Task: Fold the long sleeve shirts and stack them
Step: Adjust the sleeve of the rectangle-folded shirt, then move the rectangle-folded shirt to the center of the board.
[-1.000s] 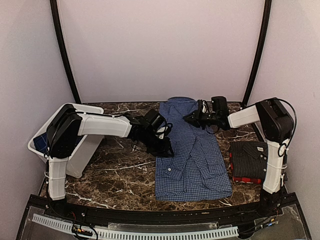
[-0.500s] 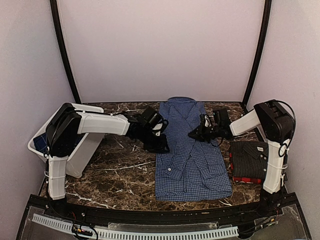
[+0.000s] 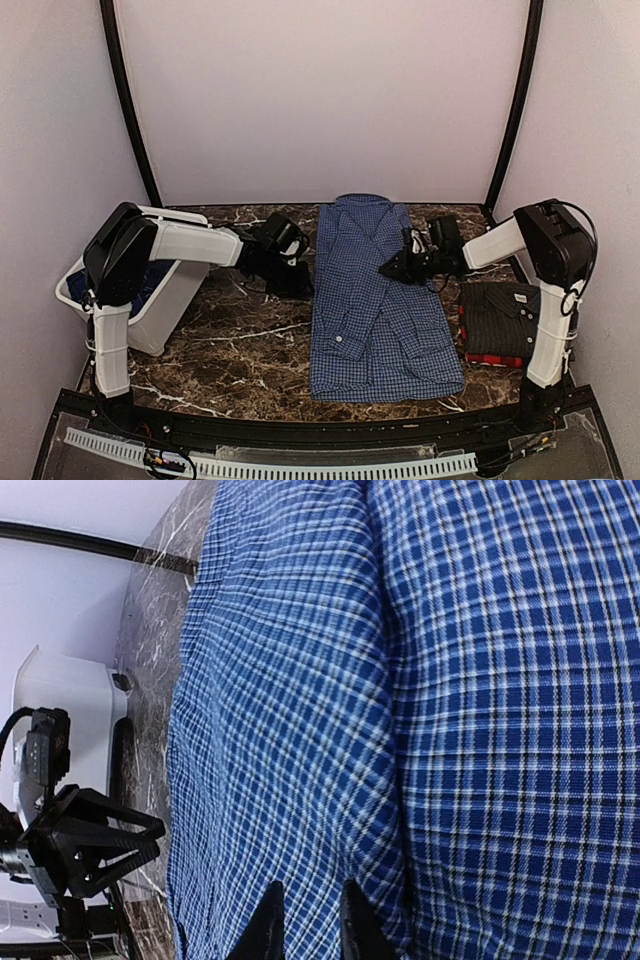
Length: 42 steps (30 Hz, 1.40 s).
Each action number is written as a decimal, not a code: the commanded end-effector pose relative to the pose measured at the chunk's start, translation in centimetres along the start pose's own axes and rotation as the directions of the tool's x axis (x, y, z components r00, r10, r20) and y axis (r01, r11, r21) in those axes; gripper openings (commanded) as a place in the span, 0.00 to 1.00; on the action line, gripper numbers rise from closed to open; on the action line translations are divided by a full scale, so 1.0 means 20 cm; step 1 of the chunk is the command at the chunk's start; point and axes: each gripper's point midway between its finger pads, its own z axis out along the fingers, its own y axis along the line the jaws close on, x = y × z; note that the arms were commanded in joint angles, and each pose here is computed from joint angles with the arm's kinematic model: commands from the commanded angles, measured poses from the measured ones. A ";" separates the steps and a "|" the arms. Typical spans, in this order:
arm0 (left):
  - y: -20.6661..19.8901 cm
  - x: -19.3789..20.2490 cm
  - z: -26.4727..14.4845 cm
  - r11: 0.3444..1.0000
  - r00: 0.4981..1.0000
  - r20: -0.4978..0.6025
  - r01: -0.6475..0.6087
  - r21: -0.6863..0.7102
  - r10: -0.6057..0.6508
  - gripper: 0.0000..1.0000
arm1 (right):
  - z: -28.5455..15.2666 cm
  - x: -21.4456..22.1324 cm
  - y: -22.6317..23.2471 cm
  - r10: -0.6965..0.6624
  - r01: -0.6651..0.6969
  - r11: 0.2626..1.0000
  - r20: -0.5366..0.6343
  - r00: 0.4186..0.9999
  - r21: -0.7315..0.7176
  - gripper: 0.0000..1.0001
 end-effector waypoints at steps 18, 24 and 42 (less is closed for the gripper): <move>-0.04 -0.10 0.10 1.000 1.000 0.022 -0.003 0.012 0.002 0.23 | -0.66 -0.31 0.63 -0.329 0.320 0.944 0.335 0.883 0.085 0.33; -0.07 -0.07 0.13 0.998 1.000 -0.002 0.018 0.055 -0.018 0.16 | -0.84 -0.32 0.78 -0.388 0.373 0.920 0.436 0.812 0.124 0.36; 0.21 -0.04 -0.01 0.993 0.996 0.023 0.082 -0.087 -0.080 0.00 | -0.92 -0.24 0.99 -0.479 0.461 0.872 0.482 0.734 0.166 0.60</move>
